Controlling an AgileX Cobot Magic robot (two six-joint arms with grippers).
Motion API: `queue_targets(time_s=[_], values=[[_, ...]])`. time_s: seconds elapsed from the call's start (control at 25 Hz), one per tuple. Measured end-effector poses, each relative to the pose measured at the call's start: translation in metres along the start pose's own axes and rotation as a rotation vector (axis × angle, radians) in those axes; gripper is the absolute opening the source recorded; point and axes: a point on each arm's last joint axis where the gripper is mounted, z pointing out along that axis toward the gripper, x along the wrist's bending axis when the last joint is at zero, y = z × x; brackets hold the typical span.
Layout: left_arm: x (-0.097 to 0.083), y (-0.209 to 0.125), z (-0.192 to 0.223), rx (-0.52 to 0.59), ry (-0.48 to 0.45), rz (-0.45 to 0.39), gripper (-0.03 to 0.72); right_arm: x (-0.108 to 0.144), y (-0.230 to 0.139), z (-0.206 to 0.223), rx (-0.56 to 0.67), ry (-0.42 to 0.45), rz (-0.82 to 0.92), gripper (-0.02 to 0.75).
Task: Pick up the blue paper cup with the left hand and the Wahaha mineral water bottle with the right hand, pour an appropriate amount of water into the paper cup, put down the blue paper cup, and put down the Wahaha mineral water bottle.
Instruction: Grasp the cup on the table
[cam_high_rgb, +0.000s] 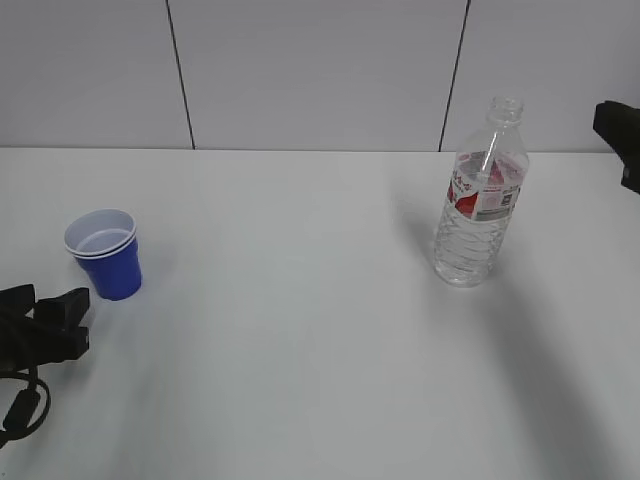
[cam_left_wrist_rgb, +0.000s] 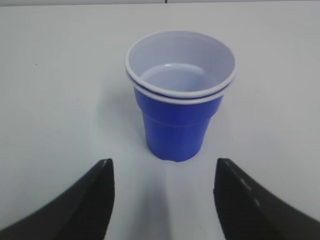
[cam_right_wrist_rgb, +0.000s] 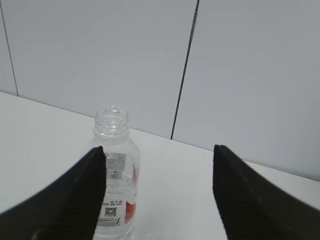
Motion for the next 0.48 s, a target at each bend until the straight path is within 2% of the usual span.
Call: queue_targets(time_s=[0.48], values=[[-0.004,-0.009,0.012,0.029,-0.022,0.021,0.48,0.0,0.0,0.0,-0.005,0.001,0.0,0.503]])
